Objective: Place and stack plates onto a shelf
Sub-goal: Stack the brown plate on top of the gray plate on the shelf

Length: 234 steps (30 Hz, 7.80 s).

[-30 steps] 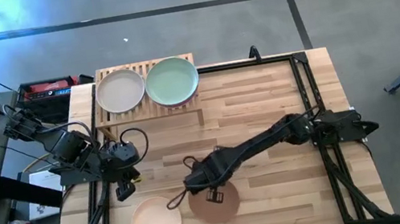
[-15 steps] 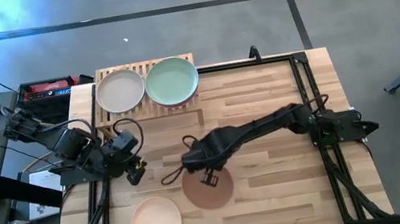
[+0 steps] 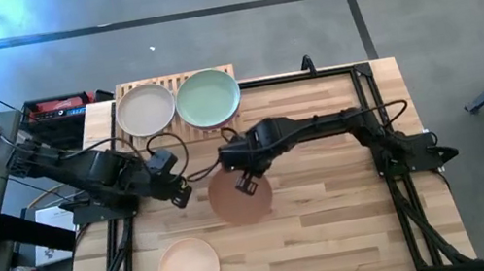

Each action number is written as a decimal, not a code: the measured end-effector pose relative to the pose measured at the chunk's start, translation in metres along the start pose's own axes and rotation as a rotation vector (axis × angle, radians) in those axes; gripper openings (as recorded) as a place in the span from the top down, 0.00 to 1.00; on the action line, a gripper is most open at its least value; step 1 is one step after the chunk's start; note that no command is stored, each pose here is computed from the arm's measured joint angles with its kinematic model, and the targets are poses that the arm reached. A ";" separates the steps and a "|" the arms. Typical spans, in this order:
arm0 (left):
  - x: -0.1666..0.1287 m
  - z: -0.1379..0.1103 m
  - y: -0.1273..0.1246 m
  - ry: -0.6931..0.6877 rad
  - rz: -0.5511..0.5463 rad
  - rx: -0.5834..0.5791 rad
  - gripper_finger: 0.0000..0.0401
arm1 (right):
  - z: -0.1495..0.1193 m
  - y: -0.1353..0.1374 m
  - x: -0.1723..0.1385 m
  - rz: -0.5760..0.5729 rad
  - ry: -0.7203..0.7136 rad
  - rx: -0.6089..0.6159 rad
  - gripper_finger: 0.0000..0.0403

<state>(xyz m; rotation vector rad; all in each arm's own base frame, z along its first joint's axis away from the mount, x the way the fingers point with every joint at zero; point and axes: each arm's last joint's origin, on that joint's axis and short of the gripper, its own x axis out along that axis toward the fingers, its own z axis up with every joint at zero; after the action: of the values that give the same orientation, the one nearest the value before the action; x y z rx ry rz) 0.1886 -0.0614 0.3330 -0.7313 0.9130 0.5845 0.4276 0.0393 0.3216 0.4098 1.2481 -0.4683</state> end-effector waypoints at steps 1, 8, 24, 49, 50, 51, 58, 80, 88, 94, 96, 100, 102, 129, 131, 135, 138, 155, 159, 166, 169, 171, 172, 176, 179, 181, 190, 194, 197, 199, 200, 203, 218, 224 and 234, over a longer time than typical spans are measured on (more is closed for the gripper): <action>0.002 0.001 -0.001 0.000 0.007 -0.004 0.79 | 0.002 -0.002 0.000 -0.002 0.000 -0.001 1.00; 0.020 0.007 -0.008 -0.009 0.063 -0.021 0.79 | 0.009 -0.011 0.001 0.003 -0.005 -0.034 1.00; 0.043 0.014 -0.022 -0.024 0.065 -0.028 0.79 | 0.021 -0.020 0.003 0.021 -0.047 -0.025 1.00; 0.044 0.013 -0.022 -0.030 0.078 -0.004 0.79 | 0.017 -0.011 -0.009 0.119 -0.073 -0.037 1.00; 0.044 0.013 -0.022 -0.030 0.077 -0.004 0.79 | 0.017 -0.010 -0.009 0.120 -0.074 -0.038 1.00; 0.044 0.013 -0.022 -0.029 0.077 -0.004 0.79 | 0.017 -0.010 -0.009 0.122 -0.077 -0.038 1.00; 0.044 0.013 -0.022 -0.013 0.071 0.021 0.79 | 0.018 -0.008 -0.010 0.134 -0.093 -0.028 1.00; 0.044 0.013 -0.022 -0.009 0.072 0.135 0.99 | 0.019 -0.006 -0.010 0.160 -0.093 -0.009 0.93; 0.043 0.011 -0.018 0.034 0.091 0.213 1.00 | 0.021 -0.003 -0.011 0.210 -0.104 0.050 0.73; 0.030 0.008 -0.004 0.093 0.135 0.262 1.00 | 0.024 -0.005 -0.010 0.251 -0.073 0.135 0.67; 0.025 0.007 0.001 0.103 0.145 0.268 1.00 | 0.025 -0.004 -0.011 0.265 -0.086 0.151 0.66; 0.011 0.005 0.014 0.124 0.160 0.298 1.00 | 0.029 -0.001 -0.012 0.293 -0.123 0.172 0.66; 0.003 0.005 0.022 0.129 0.168 0.300 1.00 | 0.029 -0.001 -0.012 0.294 -0.132 0.179 0.66; -0.084 0.038 0.121 -0.282 0.231 -0.259 0.99 | 0.060 -0.035 -0.010 0.129 -0.332 -0.279 0.67; -0.094 0.044 0.123 -0.354 0.256 -0.313 0.99 | 0.063 -0.041 -0.009 0.114 -0.335 -0.319 0.67; -0.111 0.053 0.127 -0.463 0.307 -0.403 0.99 | 0.069 -0.053 -0.007 0.083 -0.336 -0.394 0.67; -0.121 0.060 0.129 -0.516 0.340 -0.462 0.99 | 0.073 -0.062 -0.006 0.060 -0.329 -0.442 0.67; -0.098 0.114 0.157 -0.335 0.627 -0.697 0.99 | 0.088 -0.106 -0.002 0.027 -0.291 -0.530 0.67; -0.091 0.122 0.163 -0.285 0.610 -0.714 0.99 | 0.088 -0.108 -0.001 0.060 -0.274 -0.500 0.67; -0.082 0.131 0.171 -0.224 0.635 -0.724 0.99 | 0.079 -0.108 0.001 0.074 -0.181 -0.464 0.67; -0.080 0.133 0.173 -0.217 0.637 -0.732 0.99 | 0.073 -0.104 0.001 0.075 -0.145 -0.469 0.67; -0.080 0.133 0.173 -0.206 0.618 -0.739 0.99 | 0.071 -0.100 0.001 0.078 -0.135 -0.469 0.67; -0.080 0.133 0.173 -0.202 0.609 -0.744 0.99 | 0.070 -0.098 0.001 0.080 -0.129 -0.471 0.67; -0.081 0.133 0.175 -0.187 0.599 -0.733 0.99 | 0.065 -0.090 0.000 0.085 -0.123 -0.493 0.67; -0.081 0.133 0.177 -0.180 0.592 -0.734 0.99 | 0.063 -0.084 0.000 0.090 -0.121 -0.507 0.67; -0.081 0.133 0.178 -0.181 0.595 -0.742 0.99 | 0.062 -0.081 -0.001 0.091 -0.122 -0.518 0.67; -0.084 0.133 0.189 -0.179 0.617 -0.776 0.99 | 0.061 -0.080 -0.001 0.092 -0.122 -0.529 0.67; -0.084 0.134 0.189 -0.164 0.609 -0.757 0.99 | 0.061 -0.080 -0.001 0.091 -0.122 -0.528 0.67; -0.079 0.133 0.190 -0.138 0.582 -0.762 0.99 | 0.061 -0.080 -0.001 0.091 -0.122 -0.526 0.67; -0.072 0.131 0.192 -0.100 0.580 -0.759 0.99 | 0.061 -0.080 -0.001 0.091 -0.120 -0.526 0.67; -0.068 0.130 0.193 -0.080 0.583 -0.755 0.99 | 0.060 -0.080 -0.001 0.091 -0.118 -0.526 0.67; -0.057 0.126 0.197 -0.033 0.600 -0.765 0.99 | 0.059 -0.080 -0.001 0.089 -0.106 -0.520 0.67; -0.047 0.122 0.201 0.014 0.618 -0.754 0.97 | 0.059 -0.080 -0.001 0.089 -0.102 -0.520 0.67; -0.047 0.122 0.201 0.014 0.618 -0.754 0.91 | 0.059 -0.080 -0.001 0.089 -0.102 -0.520 0.67; -0.047 0.122 0.200 0.025 0.585 -0.760 0.82 | 0.059 -0.080 -0.001 0.088 -0.103 -0.531 0.67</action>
<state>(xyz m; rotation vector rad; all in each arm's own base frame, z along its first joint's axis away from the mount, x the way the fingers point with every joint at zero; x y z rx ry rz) 0.0812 0.1504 0.3612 -1.1514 0.9259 1.4902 0.4307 -0.0594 0.3347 -0.0108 1.1955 -0.0706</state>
